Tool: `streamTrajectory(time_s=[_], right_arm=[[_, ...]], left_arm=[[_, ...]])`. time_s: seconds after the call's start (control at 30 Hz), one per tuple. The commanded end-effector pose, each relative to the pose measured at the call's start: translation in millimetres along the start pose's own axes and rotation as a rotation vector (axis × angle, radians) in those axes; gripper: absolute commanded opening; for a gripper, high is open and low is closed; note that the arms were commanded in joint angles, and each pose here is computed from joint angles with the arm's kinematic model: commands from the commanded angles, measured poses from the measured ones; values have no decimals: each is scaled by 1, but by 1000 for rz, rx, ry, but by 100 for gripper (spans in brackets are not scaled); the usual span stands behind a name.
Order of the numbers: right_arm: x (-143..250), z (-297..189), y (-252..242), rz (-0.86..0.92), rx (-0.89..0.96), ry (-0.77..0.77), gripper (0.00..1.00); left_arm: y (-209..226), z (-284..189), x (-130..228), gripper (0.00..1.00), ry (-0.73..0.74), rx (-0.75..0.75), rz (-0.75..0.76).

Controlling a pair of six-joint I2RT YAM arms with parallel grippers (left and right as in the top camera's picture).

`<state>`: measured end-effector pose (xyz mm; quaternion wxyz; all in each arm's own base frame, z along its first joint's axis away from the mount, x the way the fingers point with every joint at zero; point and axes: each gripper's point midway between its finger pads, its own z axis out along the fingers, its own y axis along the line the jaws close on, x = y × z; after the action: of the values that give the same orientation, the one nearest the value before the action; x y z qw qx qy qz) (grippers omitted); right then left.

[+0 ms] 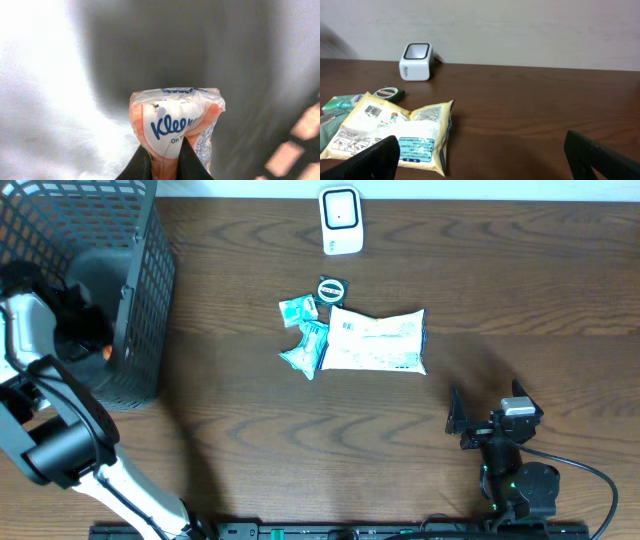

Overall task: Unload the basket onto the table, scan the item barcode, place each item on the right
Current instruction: 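Carry the Kleenex pack to the scanner and present its barcode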

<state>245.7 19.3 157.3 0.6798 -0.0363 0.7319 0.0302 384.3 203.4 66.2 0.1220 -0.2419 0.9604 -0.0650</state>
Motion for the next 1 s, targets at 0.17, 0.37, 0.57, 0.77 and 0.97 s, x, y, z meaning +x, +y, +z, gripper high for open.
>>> streamTrajectory(time_s=[0.17,0.37,0.57,0.77,0.97], right_arm=[[0,0,-1,-7,7,-1,99],[0,0,-1,-7,7,-1,99],[0,0,-1,-7,7,-1,99],[0,0,-1,-7,7,-1,99],[0,0,-1,-7,7,-1,99]], left_arm=[[-28,-186,-67,7,-554,30,-205],[-77,-295,-60,7,-808,285,-258],[-207,-379,-20,7,-850,789,73],[-317,-359,31,7,-686,949,329],[-408,-305,86,7,-511,992,541]])
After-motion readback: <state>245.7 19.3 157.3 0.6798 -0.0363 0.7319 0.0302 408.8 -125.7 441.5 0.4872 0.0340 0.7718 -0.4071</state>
